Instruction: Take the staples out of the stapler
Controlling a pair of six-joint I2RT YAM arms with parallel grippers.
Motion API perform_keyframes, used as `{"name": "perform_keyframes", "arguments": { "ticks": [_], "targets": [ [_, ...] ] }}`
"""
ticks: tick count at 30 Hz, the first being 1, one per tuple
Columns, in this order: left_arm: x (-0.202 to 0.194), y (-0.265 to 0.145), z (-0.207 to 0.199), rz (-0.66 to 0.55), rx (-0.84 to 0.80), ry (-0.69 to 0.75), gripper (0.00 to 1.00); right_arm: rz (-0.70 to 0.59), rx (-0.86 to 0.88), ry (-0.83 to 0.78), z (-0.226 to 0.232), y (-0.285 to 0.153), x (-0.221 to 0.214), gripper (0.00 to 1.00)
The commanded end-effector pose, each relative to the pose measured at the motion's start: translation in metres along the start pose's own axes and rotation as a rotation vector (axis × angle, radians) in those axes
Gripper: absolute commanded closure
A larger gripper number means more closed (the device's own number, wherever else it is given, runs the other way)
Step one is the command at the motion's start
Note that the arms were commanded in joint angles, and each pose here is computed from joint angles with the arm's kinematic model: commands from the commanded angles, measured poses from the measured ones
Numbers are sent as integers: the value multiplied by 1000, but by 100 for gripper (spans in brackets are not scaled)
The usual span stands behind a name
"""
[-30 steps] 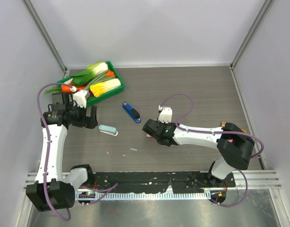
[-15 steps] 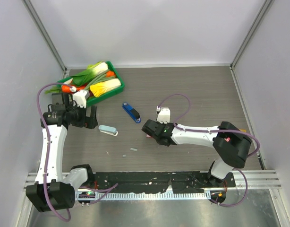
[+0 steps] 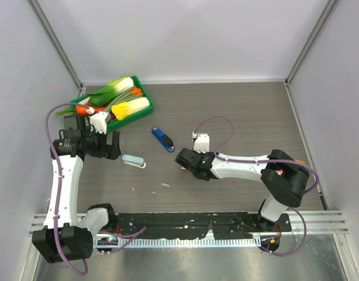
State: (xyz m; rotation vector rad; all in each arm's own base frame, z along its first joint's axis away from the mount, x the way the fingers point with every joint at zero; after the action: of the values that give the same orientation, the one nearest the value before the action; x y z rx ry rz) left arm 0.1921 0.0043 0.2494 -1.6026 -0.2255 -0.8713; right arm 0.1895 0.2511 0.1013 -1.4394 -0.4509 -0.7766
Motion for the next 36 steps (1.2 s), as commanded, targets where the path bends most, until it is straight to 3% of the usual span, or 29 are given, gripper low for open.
{"name": "perform_keyframes", "arguments": {
  "ticks": [1,36],
  "targets": [
    [5,-6,-2,-44,3,-2,0,-23,15,14,3,1,4,99],
    [1,-7,-3,-40,2,-2,0,-12,13,-16,-2,15,-2,99]
  ]
}}
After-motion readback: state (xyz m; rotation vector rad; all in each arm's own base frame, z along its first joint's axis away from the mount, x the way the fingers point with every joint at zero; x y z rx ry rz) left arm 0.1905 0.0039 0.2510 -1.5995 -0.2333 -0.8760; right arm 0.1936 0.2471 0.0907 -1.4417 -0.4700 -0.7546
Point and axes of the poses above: each gripper's point midway between its finger pads, its own y axis out along the fingers, its own z axis along the line the jaws close on, x = y × z, the point moved 8 cm from there along -y, back along the fingers, and after that the axes turned 11 degrees about y, right-handed, at the moved point
